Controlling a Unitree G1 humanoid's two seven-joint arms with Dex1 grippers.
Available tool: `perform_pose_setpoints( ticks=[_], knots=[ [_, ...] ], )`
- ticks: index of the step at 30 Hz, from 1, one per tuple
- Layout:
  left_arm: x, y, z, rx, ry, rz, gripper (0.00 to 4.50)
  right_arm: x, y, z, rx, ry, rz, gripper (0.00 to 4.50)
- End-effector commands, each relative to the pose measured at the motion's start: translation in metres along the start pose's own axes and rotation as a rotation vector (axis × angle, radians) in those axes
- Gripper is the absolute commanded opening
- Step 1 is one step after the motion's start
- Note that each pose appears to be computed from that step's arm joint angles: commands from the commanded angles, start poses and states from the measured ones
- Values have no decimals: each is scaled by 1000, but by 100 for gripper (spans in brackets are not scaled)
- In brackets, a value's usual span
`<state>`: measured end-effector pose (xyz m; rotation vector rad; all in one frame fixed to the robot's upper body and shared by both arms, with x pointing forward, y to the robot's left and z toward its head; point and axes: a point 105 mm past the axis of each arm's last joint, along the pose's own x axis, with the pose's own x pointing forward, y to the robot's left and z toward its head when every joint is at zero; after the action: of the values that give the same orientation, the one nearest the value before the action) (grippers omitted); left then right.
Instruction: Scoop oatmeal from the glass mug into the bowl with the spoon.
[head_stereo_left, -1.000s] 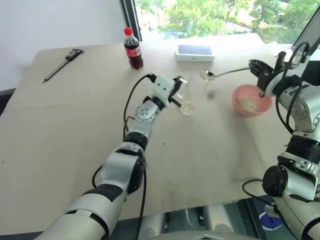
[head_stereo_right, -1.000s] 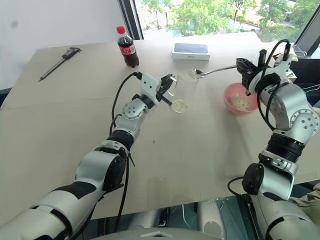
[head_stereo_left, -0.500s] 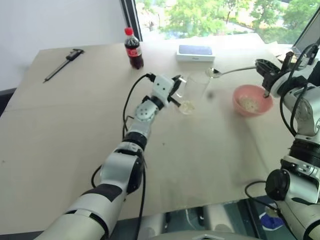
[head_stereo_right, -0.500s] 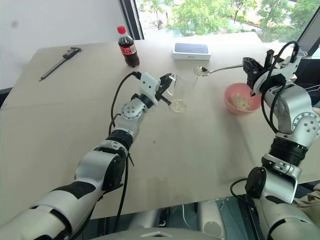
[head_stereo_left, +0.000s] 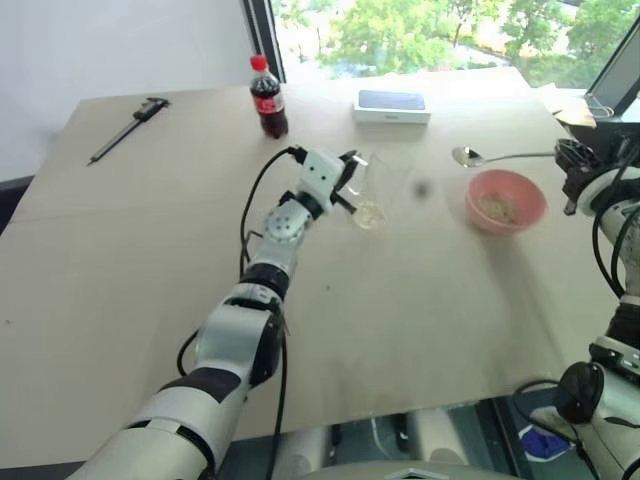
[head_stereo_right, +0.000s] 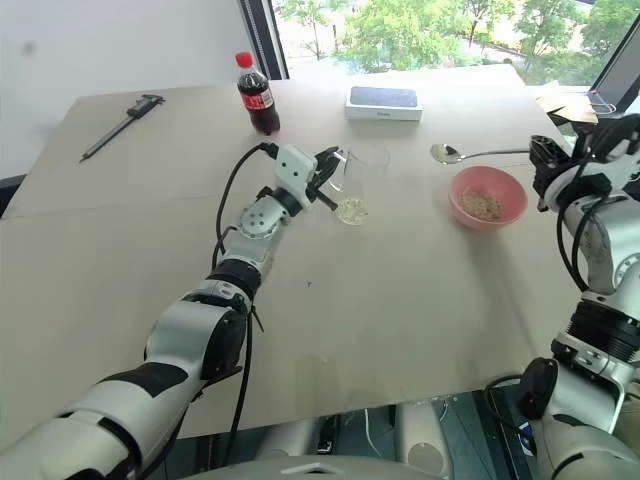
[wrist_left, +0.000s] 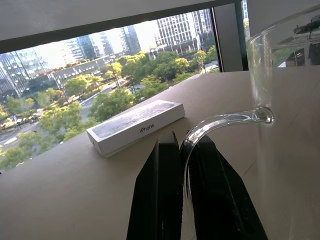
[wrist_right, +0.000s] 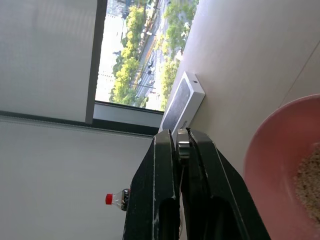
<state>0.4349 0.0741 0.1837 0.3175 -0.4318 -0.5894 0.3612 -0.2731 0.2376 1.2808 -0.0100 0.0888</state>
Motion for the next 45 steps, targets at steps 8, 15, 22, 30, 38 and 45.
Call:
perform_pose_setpoints(
  ticks=[8,15,22,30,38,45],
  knots=[
    [-11,25,35,12,-176,87,1,-21,-9,45,-89,-146,-12,0],
    [-14,31,47,7,-211,145,1,-16,-8,54,-250,-158,-15,0],
    [-16,28,48,0,-203,153,1,-9,8,46,-576,-123,17,0],
    [-17,27,44,-5,-186,160,1,-1,49,1,-1082,-18,183,0],
    [-16,24,41,-17,-176,167,1,-4,65,-32,-1598,70,322,0],
    [-15,20,39,-25,-173,167,1,1,58,1,-1351,-28,209,0]
  ],
)
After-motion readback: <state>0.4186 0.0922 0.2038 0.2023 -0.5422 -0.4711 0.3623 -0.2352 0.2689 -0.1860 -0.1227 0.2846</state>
